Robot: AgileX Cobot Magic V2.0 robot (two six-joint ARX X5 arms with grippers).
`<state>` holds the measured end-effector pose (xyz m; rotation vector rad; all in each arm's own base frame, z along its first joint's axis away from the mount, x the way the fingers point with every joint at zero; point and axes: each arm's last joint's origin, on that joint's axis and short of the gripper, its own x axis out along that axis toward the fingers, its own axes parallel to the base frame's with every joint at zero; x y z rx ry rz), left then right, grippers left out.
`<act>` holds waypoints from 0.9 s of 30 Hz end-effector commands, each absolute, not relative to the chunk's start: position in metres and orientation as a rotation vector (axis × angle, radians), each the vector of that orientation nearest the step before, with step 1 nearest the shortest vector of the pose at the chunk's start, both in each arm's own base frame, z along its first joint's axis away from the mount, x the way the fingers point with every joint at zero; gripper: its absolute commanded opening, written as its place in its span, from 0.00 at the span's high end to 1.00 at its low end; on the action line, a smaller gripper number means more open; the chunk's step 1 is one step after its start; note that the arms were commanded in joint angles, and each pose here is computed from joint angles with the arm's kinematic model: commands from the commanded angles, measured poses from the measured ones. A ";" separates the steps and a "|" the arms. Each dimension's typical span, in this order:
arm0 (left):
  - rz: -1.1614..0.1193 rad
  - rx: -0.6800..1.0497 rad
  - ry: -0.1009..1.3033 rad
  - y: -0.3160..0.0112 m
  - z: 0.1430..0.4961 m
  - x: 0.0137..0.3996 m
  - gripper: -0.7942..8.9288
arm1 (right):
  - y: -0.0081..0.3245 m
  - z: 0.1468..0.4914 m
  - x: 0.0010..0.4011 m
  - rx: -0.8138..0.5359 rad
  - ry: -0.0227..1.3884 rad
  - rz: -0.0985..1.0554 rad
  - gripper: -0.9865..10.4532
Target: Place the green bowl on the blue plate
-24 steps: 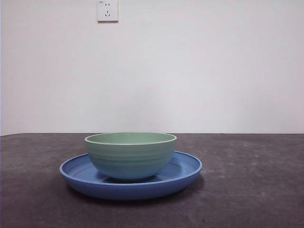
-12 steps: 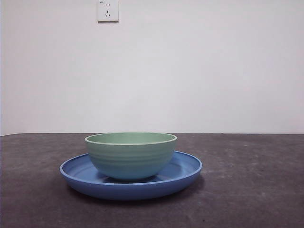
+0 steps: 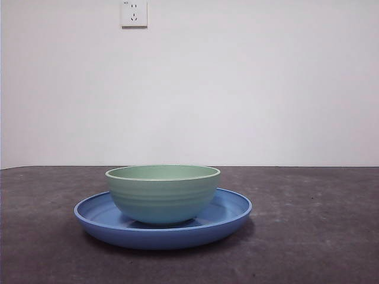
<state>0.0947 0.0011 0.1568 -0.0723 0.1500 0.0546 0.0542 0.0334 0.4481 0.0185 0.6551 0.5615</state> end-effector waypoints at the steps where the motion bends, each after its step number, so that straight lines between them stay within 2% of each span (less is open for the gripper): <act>1: 0.059 -0.074 0.176 0.001 0.149 0.096 0.88 | 0.031 0.442 0.057 0.048 0.667 0.513 0.90; 4: 0.059 -0.074 0.176 0.001 0.149 0.096 0.88 | 0.024 0.426 0.064 0.039 0.559 0.415 0.90; 7: 0.059 -0.074 0.176 0.001 0.149 0.096 0.88 | 0.018 0.400 0.074 0.059 0.373 0.316 0.90; 11: 0.059 -0.074 0.176 0.001 0.149 0.096 0.88 | 0.008 0.345 0.084 0.026 0.159 0.197 0.90; 14: 0.059 -0.074 0.176 0.001 0.149 0.096 0.88 | 0.002 0.301 0.090 -0.008 0.071 0.108 0.90; 17: 0.059 -0.074 0.176 0.001 0.149 0.096 0.88 | -0.004 0.262 0.095 -0.033 0.005 -0.007 0.90; 21: 0.059 -0.074 0.176 0.001 0.149 0.096 0.88 | -0.006 0.217 0.096 -0.034 0.003 -0.035 0.90; 27: 0.059 -0.074 0.176 0.001 0.149 0.096 0.88 | -0.008 0.170 0.096 -0.024 0.031 -0.063 0.90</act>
